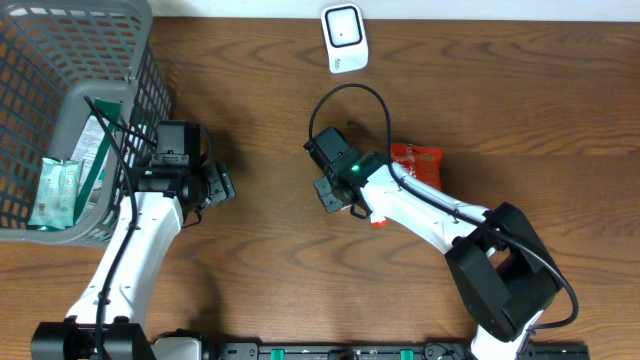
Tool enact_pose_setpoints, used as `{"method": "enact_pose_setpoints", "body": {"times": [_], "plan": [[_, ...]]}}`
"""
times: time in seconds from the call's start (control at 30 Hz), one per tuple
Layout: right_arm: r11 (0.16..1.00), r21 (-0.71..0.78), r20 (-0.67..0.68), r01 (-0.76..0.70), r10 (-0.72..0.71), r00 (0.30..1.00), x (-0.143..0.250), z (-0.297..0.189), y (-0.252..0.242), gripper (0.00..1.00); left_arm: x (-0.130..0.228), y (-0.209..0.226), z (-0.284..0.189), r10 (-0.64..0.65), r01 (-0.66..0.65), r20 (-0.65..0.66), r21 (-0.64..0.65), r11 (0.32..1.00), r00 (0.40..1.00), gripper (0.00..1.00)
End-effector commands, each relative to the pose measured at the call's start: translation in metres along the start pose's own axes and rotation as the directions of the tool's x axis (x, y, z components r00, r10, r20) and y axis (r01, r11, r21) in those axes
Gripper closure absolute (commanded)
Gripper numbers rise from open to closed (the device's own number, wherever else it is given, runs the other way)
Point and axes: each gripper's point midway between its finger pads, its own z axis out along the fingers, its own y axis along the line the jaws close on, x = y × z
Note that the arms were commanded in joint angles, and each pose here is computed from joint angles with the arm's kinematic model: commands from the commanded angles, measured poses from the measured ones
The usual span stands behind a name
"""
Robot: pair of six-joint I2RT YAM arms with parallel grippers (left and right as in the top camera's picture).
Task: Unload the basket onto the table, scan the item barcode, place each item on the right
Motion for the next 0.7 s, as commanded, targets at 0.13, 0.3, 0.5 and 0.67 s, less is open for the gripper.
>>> {"method": "enact_pose_setpoints", "body": {"times": [0.13, 0.3, 0.5, 0.67], "plan": [[0.997, 0.014, 0.061, -0.078, 0.077, 0.995, -0.019, -0.017, -0.025, 0.96, 0.005, 0.007, 0.005, -0.008, 0.007, -0.018, -0.028, 1.000, 1.000, 0.16], [0.988, 0.017, 0.135, -0.155, 0.151, 0.979, -0.036, -0.045, -0.056, 0.94, 0.005, 0.007, 0.005, -0.008, 0.007, -0.018, -0.028, 1.000, 1.000, 0.16], [0.970, 0.051, 0.103, -0.239, 0.233, 0.967, -0.026, -0.038, -0.089, 0.94, 0.005, 0.007, 0.005, -0.008, 0.007, -0.018, -0.028, 1.000, 1.000, 0.16], [0.955, 0.073, 0.062, -0.287, 0.283, 0.957, -0.013, -0.021, -0.101, 0.94, 0.005, 0.007, 0.005, -0.008, 0.007, -0.018, -0.028, 1.000, 1.000, 0.16]]}}
